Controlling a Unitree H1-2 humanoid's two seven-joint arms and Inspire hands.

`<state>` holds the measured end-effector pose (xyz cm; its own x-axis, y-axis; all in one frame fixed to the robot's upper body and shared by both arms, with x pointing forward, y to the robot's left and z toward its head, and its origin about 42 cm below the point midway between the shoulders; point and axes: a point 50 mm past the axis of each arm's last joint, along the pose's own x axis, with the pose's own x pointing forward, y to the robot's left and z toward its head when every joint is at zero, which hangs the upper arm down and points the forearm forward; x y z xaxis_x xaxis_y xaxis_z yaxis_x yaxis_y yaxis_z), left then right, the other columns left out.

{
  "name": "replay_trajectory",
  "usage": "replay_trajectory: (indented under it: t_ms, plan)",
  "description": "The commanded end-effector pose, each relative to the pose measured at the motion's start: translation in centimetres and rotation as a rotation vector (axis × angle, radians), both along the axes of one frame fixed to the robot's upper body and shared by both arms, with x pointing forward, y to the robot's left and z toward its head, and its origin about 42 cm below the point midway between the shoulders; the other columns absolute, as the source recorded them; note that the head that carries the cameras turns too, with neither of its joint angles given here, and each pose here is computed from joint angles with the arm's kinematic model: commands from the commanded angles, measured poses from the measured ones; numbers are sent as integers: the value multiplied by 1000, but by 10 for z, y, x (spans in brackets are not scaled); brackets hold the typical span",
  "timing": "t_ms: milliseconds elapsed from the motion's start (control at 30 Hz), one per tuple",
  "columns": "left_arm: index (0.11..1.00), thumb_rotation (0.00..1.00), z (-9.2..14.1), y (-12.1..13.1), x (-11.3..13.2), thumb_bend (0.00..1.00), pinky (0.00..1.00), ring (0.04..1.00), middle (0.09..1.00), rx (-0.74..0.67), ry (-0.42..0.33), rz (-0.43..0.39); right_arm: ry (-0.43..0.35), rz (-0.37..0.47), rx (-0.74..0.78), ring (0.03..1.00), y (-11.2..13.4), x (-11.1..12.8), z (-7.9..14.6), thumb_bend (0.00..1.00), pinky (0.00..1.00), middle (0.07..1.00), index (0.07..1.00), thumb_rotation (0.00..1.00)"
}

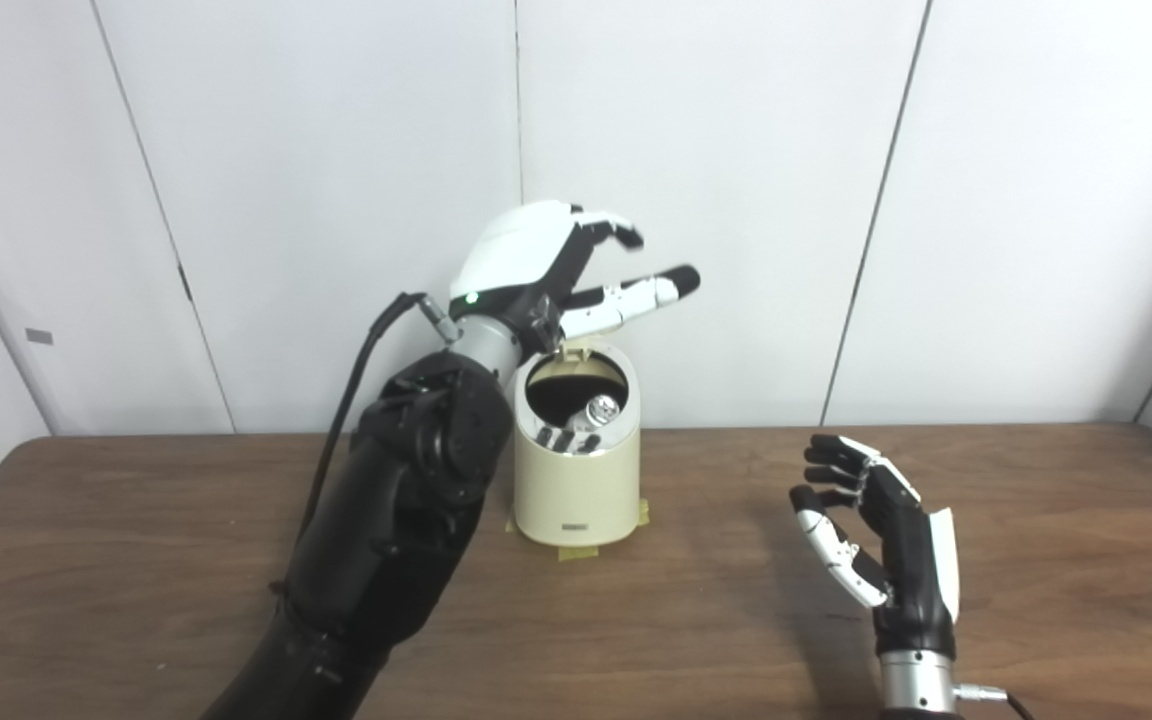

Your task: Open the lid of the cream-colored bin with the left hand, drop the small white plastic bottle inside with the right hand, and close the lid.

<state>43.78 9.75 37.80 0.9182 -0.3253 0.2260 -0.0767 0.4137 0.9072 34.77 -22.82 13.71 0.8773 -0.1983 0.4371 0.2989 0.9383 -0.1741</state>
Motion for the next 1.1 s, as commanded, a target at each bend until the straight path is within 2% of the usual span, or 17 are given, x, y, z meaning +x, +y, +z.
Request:
replay_trajectory:
  t_ms: [0, 533, 733, 967, 1033, 1067]
  plan:
    - [812, 1000, 35, -9, 2, 774, 1000, 927, 855, 15, -108, 17, 20, -1, 7, 648, 2, -5, -11, 236, 539, 679, 688, 386]
    - [835, 1000, 22, -7, 15, 877, 1000, 985, 853, 175, -79, 119, 19, -10, 14, 649, 4, -5, -10, 235, 537, 681, 689, 380]
    - [823, 1000, 18, -6, 14, 891, 1000, 970, 848, 180, -57, 123, 5, -14, 14, 646, 4, -5, -11, 231, 535, 678, 685, 348]
    - [815, 1000, 13, -8, 3, 885, 1000, 967, 887, 170, -31, 98, -3, -24, 4, 641, 3, -4, -11, 223, 526, 672, 680, 358]
    - [811, 1000, 10, -8, 0, 891, 1000, 964, 883, 166, -24, 94, -2, -25, 5, 639, 3, -4, -10, 224, 523, 671, 679, 359]
    - [814, 1000, 8, -9, -1, 894, 1000, 934, 859, 162, -13, 91, -3, -25, 9, 640, 4, -4, -10, 226, 524, 672, 679, 360]
